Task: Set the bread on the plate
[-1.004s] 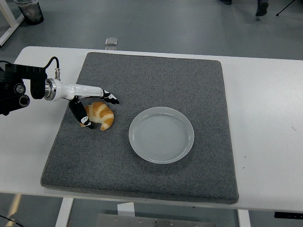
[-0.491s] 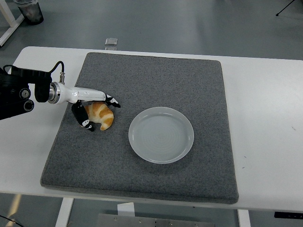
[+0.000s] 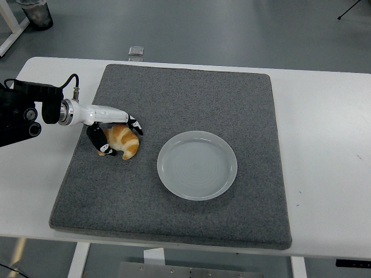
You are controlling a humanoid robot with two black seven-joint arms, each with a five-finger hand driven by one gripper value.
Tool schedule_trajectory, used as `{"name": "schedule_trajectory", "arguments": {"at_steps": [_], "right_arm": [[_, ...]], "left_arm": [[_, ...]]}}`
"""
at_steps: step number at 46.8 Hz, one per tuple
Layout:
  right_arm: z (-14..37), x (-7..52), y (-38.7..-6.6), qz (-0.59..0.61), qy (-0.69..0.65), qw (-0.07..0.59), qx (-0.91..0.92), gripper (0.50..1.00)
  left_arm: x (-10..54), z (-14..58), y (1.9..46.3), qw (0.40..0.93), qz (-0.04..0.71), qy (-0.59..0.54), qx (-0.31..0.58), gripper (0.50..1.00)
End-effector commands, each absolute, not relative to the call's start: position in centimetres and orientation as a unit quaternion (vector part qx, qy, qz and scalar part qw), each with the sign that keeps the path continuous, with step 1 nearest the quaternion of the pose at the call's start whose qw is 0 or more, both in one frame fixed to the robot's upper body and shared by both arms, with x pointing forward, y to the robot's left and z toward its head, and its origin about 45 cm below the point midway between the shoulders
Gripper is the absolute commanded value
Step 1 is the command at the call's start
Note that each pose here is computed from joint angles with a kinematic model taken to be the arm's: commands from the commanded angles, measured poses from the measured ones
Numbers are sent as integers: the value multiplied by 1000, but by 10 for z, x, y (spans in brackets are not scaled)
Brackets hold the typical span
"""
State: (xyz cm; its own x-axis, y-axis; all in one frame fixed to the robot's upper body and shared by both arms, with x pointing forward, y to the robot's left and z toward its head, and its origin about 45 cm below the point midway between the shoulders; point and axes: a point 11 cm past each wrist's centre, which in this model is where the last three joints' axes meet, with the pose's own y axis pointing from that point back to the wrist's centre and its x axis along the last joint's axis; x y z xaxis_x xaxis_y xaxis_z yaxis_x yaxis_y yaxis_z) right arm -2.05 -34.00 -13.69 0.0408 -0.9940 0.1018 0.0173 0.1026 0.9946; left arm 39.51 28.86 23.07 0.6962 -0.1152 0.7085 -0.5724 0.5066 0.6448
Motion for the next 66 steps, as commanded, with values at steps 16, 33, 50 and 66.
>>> {"name": "schedule_trajectory", "arguments": {"at_steps": [16,33,50,66], "right_arm": [[-137,-20,-340,-468,-510,539,479,952],[-137,-20,-340,-468,-510,539,479,952],[-137,-21,-340,-469,-509,540,479,954],[-137,-21,-340,-469,-509,540,479,952]], "left_arm": [[405,238,288,775,153,-381,480,500],[415,250,290,765,174,-397,476,500],[430,291,280,769,220,-414,434,500],[446,358,292,756,280,-439,396,500]]}}
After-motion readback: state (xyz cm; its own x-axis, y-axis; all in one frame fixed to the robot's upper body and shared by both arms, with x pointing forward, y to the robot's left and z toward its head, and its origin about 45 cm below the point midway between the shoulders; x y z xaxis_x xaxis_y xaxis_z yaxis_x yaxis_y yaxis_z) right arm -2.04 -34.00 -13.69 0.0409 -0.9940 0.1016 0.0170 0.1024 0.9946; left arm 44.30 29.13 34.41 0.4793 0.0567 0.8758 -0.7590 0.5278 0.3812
